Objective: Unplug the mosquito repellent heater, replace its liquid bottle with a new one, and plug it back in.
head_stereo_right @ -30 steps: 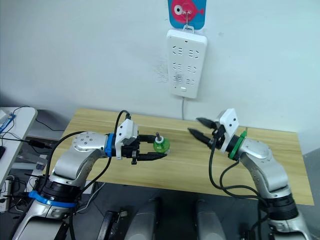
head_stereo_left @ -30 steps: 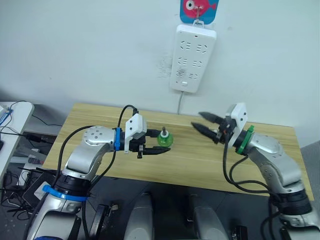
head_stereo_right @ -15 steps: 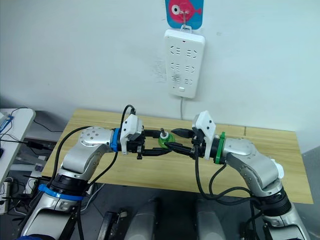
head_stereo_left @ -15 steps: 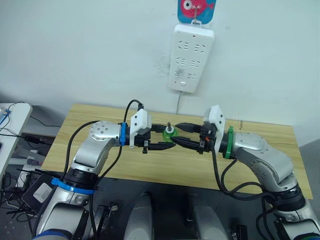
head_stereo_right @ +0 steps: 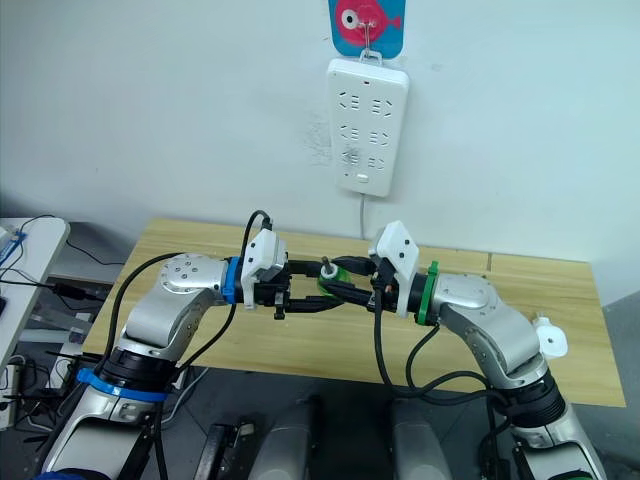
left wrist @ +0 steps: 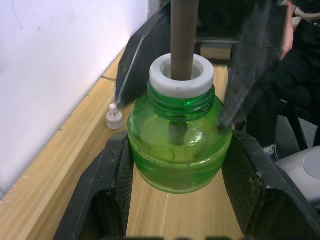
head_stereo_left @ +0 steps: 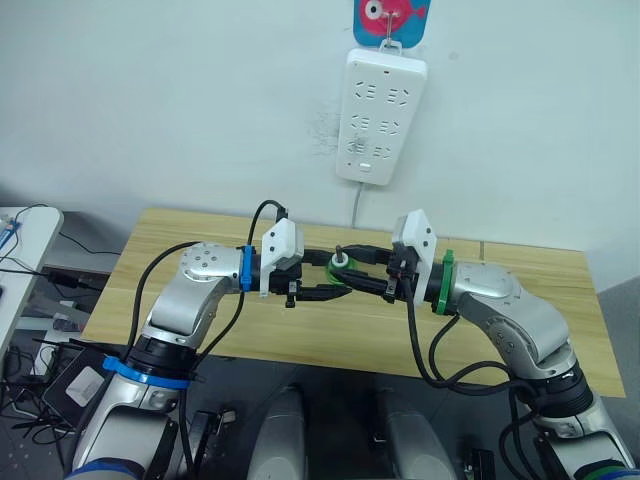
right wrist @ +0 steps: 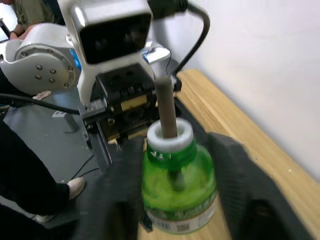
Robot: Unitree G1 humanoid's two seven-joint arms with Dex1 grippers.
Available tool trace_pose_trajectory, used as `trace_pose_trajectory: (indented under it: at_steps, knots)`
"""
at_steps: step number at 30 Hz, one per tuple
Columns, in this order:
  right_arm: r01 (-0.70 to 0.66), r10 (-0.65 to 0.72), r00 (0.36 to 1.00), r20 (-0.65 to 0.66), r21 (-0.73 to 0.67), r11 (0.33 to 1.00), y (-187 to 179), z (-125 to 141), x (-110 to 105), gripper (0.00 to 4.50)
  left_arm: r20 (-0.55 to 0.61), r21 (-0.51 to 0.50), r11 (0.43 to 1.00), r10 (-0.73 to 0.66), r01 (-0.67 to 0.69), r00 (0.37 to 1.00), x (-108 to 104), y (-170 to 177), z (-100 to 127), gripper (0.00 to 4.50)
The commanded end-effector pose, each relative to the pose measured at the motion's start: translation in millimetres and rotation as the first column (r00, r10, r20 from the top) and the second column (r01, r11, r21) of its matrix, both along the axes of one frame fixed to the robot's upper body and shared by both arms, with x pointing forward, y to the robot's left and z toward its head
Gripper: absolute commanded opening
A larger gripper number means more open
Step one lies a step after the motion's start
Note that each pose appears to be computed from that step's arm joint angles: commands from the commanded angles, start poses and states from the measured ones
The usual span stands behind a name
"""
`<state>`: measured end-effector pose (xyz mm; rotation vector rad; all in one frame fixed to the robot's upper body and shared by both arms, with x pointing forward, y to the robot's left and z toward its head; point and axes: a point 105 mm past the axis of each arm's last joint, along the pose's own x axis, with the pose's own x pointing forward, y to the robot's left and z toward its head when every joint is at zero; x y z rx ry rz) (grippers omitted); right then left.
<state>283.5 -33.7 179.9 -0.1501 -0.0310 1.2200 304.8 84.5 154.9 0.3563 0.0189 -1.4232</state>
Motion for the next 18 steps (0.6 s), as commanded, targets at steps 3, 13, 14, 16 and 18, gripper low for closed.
trace_pose_trajectory:
  at_steps: [3,13,14,16,18]
  knots:
    - [-0.036,0.036,0.998,0.044,0.016,0.999,4.8,8.6,-5.5,0.87,0.041,-0.03,0.999,-0.04,0.041,0.998,-6.3,-9.0,10.7,2.2]
    - [0.33,-0.276,0.936,-0.218,0.277,0.902,-48.8,24.4,31.9,0.87,0.095,-0.175,0.979,0.124,-0.106,0.988,4.1,-18.1,20.6,4.5]
    - [0.375,-0.298,0.915,-0.27,0.305,0.875,-56.1,24.1,34.4,0.87,0.116,-0.207,0.968,0.165,-0.139,0.98,6.9,-19.6,23.6,4.5]
    - [0.437,-0.302,0.878,-0.372,0.36,0.824,-66.1,24.7,35.7,0.87,0.14,-0.27,0.946,0.224,-0.181,0.964,10.0,-23.2,29.7,4.5]
    - [0.494,-0.276,0.835,-0.477,0.428,0.757,-74.1,28.7,37.1,0.87,0.142,-0.325,0.922,0.266,-0.209,0.954,10.6,-27.5,34.9,4.5]
